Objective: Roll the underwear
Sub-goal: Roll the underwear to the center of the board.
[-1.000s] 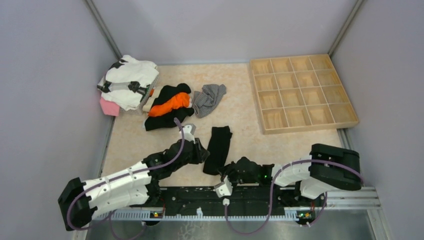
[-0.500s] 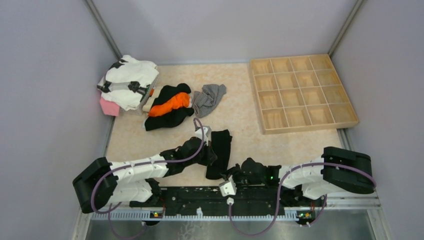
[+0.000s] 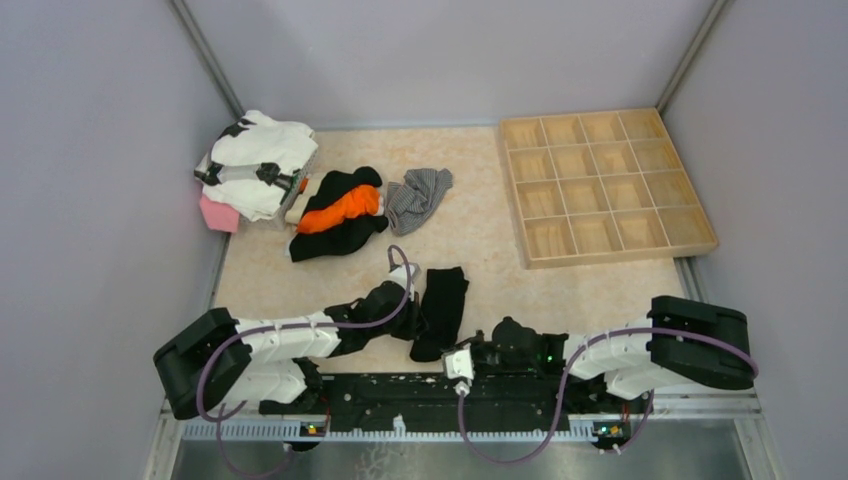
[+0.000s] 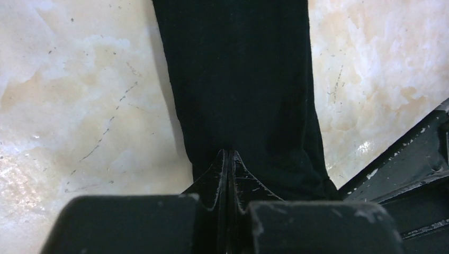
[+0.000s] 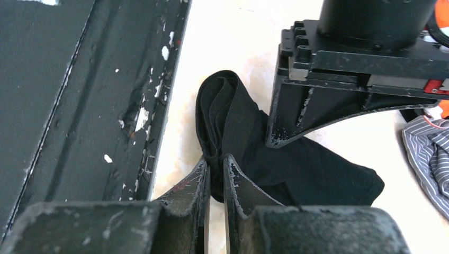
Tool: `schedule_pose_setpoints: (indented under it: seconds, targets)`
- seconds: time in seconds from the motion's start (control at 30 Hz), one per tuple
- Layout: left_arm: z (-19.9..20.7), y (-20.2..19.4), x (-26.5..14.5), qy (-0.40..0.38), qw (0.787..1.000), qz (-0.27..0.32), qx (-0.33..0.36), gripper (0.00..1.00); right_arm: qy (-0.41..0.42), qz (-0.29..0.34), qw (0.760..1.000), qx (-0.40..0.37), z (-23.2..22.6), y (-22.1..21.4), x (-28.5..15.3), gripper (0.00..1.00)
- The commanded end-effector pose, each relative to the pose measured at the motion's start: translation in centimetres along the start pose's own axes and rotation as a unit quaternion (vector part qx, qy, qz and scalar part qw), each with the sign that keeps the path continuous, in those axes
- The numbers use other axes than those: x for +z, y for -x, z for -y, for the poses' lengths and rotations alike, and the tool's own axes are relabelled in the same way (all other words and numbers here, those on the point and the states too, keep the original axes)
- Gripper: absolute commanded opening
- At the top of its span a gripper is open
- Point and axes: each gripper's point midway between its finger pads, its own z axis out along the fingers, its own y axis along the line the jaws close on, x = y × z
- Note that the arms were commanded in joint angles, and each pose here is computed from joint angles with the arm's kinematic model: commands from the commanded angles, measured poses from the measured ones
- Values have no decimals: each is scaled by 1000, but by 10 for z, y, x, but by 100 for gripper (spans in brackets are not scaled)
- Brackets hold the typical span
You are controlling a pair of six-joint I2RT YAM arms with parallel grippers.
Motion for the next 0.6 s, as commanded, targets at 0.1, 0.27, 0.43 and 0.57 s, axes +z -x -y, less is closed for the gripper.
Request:
schedule_pose_setpoints:
  seconds: [0.1, 0.27, 0.43, 0.57]
  targets:
    - [-4, -9, 2, -8, 1000, -7, 0, 0, -43, 47, 994, 91, 8, 19, -3, 3]
    - [-5, -12, 1, -9, 1000, -9, -4, 0, -53, 48, 984, 162, 6, 18, -3, 2]
    - [-6, -13, -1, -7, 1000, -9, -7, 0, -66, 54, 969, 232, 7, 18, -6, 1]
    - [-5, -14, -2, -11, 1000, -9, -11, 0, -86, 50, 952, 288, 12, 15, -10, 1]
